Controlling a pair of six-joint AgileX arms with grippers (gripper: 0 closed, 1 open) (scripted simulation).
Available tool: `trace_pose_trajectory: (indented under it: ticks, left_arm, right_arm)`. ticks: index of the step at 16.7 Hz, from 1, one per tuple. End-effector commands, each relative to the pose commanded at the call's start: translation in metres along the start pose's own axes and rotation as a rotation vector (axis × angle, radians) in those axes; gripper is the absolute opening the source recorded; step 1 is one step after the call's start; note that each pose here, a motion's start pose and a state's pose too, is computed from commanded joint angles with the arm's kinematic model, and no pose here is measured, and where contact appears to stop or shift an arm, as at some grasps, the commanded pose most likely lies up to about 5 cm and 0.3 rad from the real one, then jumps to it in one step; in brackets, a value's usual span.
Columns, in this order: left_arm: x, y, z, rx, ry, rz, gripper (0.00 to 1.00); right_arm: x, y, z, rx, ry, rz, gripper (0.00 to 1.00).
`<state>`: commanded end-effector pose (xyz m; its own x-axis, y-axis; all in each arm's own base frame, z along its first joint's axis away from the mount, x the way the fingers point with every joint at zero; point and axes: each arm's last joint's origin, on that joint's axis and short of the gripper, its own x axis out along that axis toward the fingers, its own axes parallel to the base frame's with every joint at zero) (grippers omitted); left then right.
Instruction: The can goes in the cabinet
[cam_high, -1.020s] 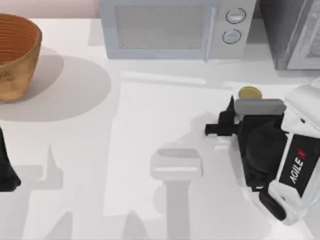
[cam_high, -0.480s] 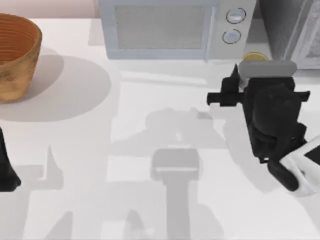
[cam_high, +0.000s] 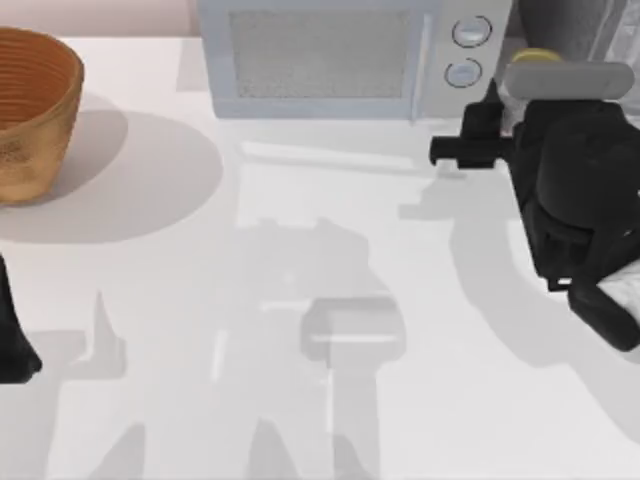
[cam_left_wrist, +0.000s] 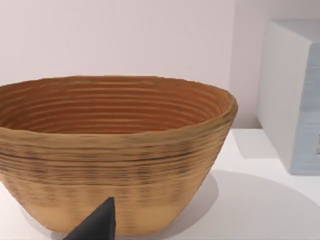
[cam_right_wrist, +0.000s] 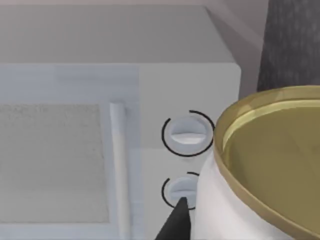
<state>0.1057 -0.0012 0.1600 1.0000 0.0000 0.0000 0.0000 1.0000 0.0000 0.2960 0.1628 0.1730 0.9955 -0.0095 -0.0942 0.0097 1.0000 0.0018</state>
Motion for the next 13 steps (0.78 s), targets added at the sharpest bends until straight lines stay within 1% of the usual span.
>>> trace_pose_trajectory:
  ticks: [4, 7, 9, 10, 13]
  left_arm:
    - [0.000, 0.000, 0.000, 0.000, 0.000, 0.000, 1.00]
    - [0.000, 0.000, 0.000, 0.000, 0.000, 0.000, 1.00]
    - [0.000, 0.000, 0.000, 0.000, 0.000, 0.000, 1.00]
    - [0.000, 0.000, 0.000, 0.000, 0.000, 0.000, 1.00]
    - [0.000, 0.000, 0.000, 0.000, 0.000, 0.000, 1.00]
  right_arm:
    - [0.000, 0.000, -0.001, 0.000, 0.003, -0.001, 0.00]
    - [-0.007, -0.005, 0.005, 0.002, 0.008, 0.039, 0.00]
    - [-0.016, -0.020, 0.009, -0.009, 0.032, 0.056, 0.00]
    - [-0.022, -0.031, 0.011, -0.018, 0.048, 0.054, 0.00]
    - [-0.048, -0.072, 0.021, -0.030, 0.072, 0.015, 0.00]
